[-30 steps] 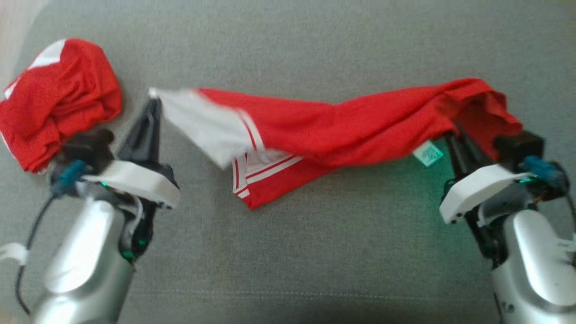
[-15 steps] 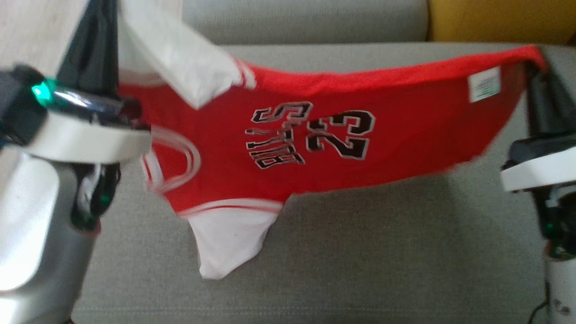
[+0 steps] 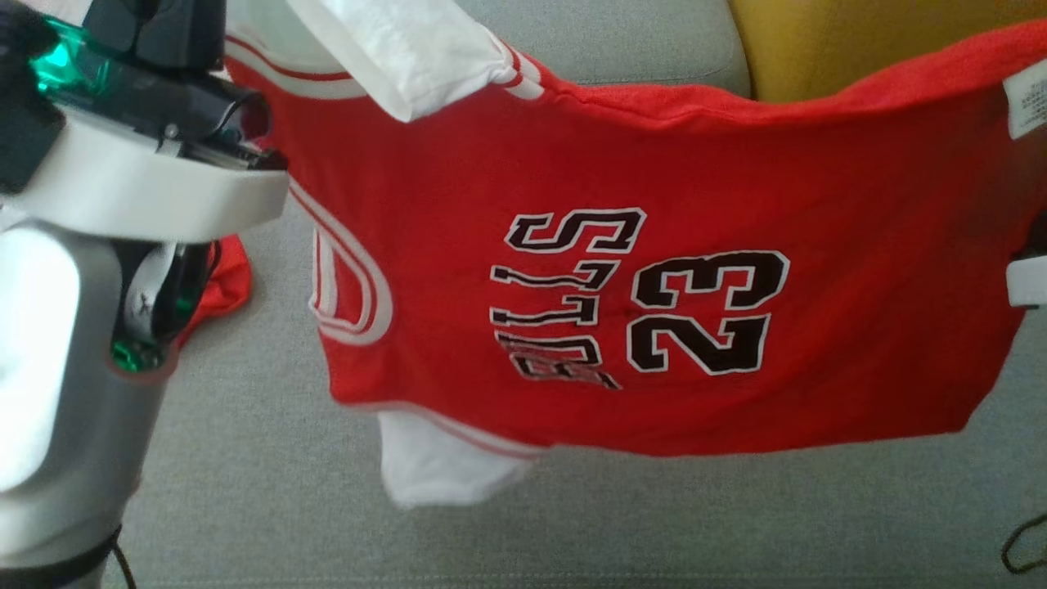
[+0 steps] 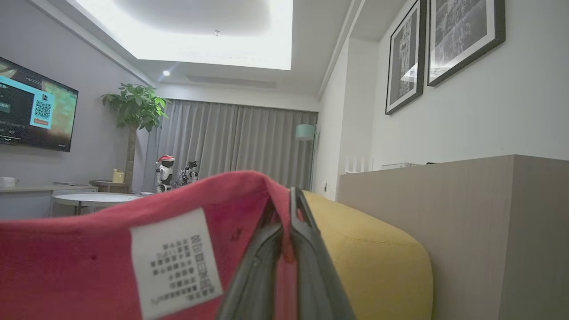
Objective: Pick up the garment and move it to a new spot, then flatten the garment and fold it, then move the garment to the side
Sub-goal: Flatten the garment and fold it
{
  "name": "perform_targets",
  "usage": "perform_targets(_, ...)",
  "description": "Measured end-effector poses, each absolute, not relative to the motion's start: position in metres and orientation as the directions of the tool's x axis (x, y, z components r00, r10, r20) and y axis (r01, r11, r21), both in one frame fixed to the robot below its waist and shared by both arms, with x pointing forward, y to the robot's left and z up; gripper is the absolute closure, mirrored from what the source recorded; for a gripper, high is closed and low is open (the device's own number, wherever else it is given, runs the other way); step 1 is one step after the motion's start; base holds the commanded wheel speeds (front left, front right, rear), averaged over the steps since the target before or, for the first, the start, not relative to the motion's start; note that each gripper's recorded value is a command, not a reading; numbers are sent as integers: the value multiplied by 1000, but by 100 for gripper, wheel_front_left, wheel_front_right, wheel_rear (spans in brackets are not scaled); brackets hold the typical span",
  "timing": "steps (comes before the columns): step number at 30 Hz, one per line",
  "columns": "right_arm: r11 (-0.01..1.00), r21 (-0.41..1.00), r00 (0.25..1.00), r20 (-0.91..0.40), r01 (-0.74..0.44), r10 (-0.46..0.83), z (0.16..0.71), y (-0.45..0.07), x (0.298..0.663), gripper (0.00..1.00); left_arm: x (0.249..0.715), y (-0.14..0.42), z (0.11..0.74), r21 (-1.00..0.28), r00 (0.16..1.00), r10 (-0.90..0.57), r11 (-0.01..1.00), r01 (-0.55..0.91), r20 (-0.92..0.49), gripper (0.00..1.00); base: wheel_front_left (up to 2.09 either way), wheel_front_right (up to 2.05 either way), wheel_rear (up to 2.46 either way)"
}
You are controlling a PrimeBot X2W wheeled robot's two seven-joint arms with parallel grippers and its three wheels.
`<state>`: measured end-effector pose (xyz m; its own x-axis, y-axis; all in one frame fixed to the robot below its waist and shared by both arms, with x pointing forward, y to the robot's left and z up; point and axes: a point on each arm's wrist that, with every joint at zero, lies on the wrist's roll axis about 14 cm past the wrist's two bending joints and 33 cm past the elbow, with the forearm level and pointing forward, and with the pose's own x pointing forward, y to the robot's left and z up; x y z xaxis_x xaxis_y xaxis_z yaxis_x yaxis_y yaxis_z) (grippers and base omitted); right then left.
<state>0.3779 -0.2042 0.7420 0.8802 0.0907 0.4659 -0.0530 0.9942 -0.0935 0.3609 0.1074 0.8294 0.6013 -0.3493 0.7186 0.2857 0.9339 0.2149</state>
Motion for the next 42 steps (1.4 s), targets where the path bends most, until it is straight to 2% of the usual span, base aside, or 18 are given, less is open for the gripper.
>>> perform_targets(8,996,-38,900,428,-76,85,734,-207,402,100,394,103,818,197,658,-361,930,311,661,100,0,0,0)
perform_targets(20,979,48,888,430,-200,160,753,-177,502,100,507,103,812,159,727,-335,940,301,599,100,0,0,0)
perform_targets(27,974,74,869,469,-216,157,767,-165,559,100,563,101,828,156,741,-294,955,253,603,100,0,0,0)
perform_targets(31,973,72,876,454,-221,165,751,-155,589,100,591,97,821,153,759,-287,958,245,585,100,0,0,0)
perform_targets(35,974,58,936,296,-218,192,689,-143,622,100,627,93,764,99,834,-279,959,264,477,100,0,0,0)
perform_targets(36,974,58,936,296,-218,192,689,-143,622,100,627,93,764,99,834,-279,959,264,477,100,0,0,0)
perform_targets(37,975,62,963,181,-214,200,643,-138,632,100,642,94,711,63,887,-271,962,267,374,100,0,0,0)
perform_targets(38,975,62,963,181,-214,200,643,-138,632,100,642,94,711,63,887,-271,962,267,374,100,0,0,0)
perform_targets(39,976,66,972,127,-209,200,621,-137,635,100,647,96,682,46,912,-267,963,266,312,100,0,0,0)
perform_targets(40,977,59,978,42,-205,203,587,-136,638,100,650,101,624,13,949,-253,967,256,190,100,0,0,0)
perform_targets(42,977,57,979,7,-203,203,574,-136,639,100,649,105,600,-1,959,-247,968,249,137,100,0,0,0)
